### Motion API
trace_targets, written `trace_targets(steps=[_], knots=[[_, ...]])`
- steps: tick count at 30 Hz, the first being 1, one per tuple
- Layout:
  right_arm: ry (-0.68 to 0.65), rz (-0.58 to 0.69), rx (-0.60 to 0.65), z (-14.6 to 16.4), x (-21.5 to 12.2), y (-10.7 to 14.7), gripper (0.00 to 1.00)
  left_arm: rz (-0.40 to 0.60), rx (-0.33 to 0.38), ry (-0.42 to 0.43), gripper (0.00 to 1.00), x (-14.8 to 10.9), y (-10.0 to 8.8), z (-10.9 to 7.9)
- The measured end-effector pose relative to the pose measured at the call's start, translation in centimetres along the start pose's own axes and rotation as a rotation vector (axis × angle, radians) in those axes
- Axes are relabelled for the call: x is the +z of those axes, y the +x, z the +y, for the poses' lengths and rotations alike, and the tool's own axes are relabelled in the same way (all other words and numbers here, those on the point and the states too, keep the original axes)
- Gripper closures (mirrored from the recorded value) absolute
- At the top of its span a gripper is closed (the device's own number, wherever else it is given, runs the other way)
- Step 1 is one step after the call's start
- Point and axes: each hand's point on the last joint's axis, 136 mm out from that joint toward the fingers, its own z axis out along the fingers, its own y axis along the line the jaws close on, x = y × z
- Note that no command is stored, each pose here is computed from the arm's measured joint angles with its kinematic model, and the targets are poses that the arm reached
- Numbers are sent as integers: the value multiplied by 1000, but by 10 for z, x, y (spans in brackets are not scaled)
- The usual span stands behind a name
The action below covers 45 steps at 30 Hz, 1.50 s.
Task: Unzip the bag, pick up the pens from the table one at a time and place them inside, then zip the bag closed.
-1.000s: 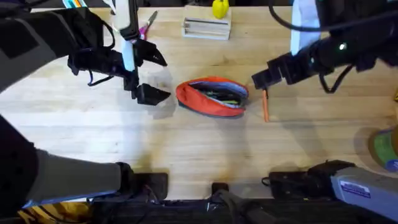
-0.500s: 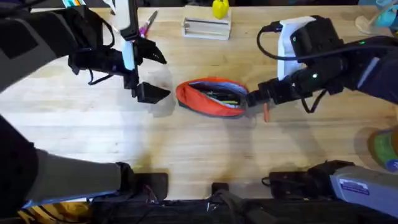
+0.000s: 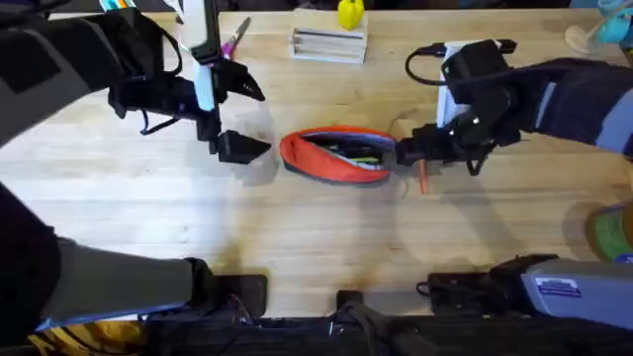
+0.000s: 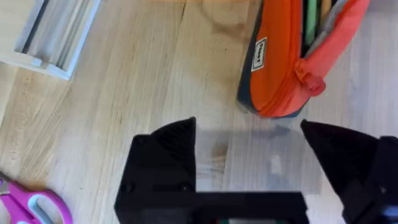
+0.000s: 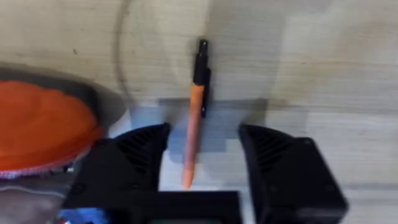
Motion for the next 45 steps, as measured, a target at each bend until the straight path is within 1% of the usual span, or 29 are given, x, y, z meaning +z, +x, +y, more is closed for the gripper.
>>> trace_targets(steps=[1, 5, 6, 7, 8, 16, 18, 20, 23, 27, 29, 31, 33, 35, 39, 45], knots=[[3, -3, 5, 0, 0, -2, 317, 0, 0, 0, 7, 0, 0, 0], [10, -12, 25, -1, 1, -5, 707, 3, 0, 0, 7, 0, 0, 0], [13, -13, 28, -2, 1, -5, 833, 7, 0, 0, 8, 0, 1, 0], [17, -14, 30, -3, 0, -6, 922, 13, 0, 0, 7, 0, 2, 0], [19, -16, 34, -3, 0, -7, 949, 19, 0, -1, 7, 0, 3, 0], [15, -14, 29, -3, -4, -4, 956, 39, 0, -1, 7, 0, 7, 0], [4, -46, 15, -2, -12, -8, 957, 42, 0, -1, 8, 0, 7, 0], [-10, -100, -11, 0, -27, -17, 959, 45, 0, -1, 8, 0, 8, 0], [-61, -249, -101, 12, -67, -45, 961, 45, 0, -1, 8, 0, 8, 0], [-184, -544, -307, 47, -142, -90, 965, 45, -1, -1, 7, 0, 8, 0], [-251, -667, -437, 68, -173, -100, 966, 45, -1, -1, 9, 0, 8, 0], [-313, -743, -598, 90, -193, -98, 968, 45, -1, -1, 7, 0, 8, 0], [-352, -759, -741, 108, -196, -89, 968, 46, -1, -1, 7, 0, 8, 0], [-382, -743, -868, 123, -189, -79, 969, 46, -1, -1, 7, 0, 8, 0], [-418, -692, -1052, 148, -165, -68, 970, 46, -1, -1, 7, 0, 8, 0], [-439, -615, -1284, 173, -130, -48, 970, 46, -1, -1, 7, 0, 8, 0]])
